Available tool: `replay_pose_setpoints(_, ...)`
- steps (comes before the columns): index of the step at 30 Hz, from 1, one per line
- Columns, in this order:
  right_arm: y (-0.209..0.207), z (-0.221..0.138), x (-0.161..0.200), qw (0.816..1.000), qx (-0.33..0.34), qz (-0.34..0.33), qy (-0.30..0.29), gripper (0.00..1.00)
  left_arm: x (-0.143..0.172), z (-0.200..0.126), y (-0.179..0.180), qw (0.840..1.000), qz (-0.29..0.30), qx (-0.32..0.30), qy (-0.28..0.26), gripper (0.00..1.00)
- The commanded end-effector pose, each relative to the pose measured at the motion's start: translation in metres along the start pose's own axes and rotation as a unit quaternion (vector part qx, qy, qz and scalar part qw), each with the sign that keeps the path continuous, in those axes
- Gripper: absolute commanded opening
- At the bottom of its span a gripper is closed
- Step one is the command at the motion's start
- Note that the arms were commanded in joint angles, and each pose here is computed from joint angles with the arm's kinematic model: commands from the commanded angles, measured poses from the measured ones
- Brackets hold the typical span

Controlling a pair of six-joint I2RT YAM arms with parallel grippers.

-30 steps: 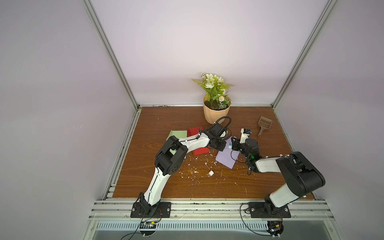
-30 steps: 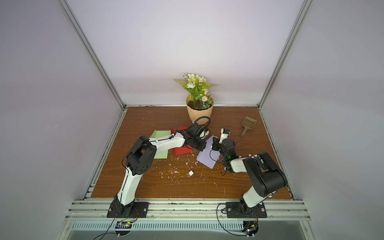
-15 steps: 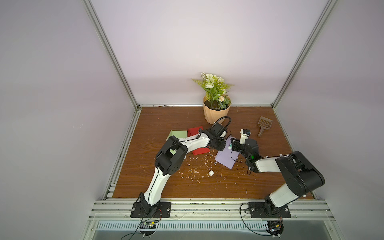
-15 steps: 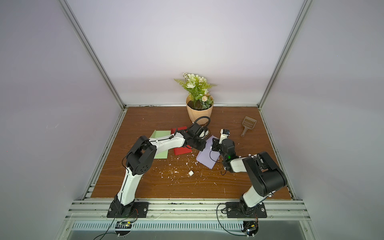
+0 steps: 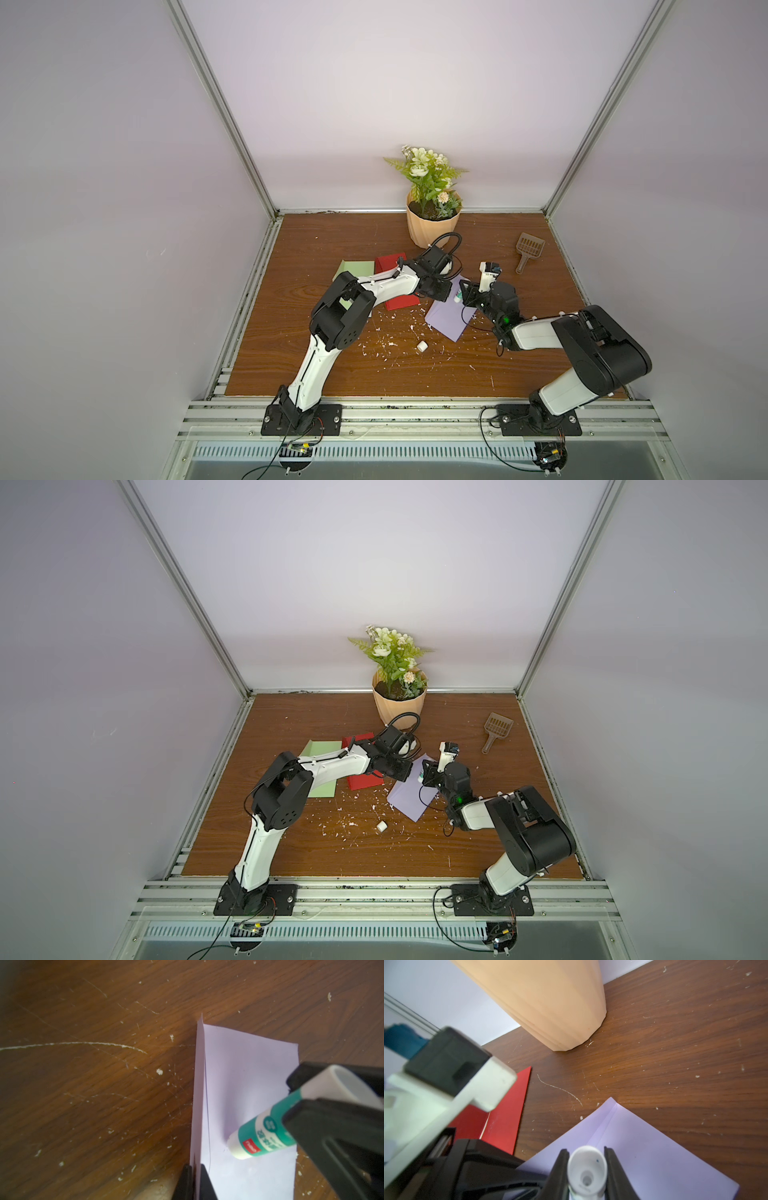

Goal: Seal the envelope with a glue stick
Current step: Apply the envelope at the center of the board.

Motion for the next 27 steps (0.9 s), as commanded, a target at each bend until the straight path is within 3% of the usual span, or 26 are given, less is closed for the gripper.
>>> replay_pose_setpoints(1, 0.012, -0.008, 0.01, 0.999, -0.018, -0.04, 0.011, 0.0, -0.002, -0.006, -0.006, 1.0, 0.003, -0.001, -0.005, 0.1)
replay_pose_setpoints(12, 0.032, -0.031, 0.004, 0.989, -0.023, -0.139, -0.044, 0.0, -0.003, -0.007, -0.006, 1.0, 0.003, 0.0, -0.007, 0.09)
replay_pose_setpoints(27, 0.035, -0.038, -0.045, 0.995, -0.012, -0.043, -0.088, 0.0, -0.007, -0.02, 0.018, 0.998, -0.054, -0.027, -0.033, 0.07)
Point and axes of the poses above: each gripper's point midway between its finger pads, its own z axis out along the fingers, its own y axis along the line the jaws close on, x = y × z, the point moved 1 cm from there along -z, back along the fingers, and after that the axes turned 3 degrees about z, right-handed, at the moved point
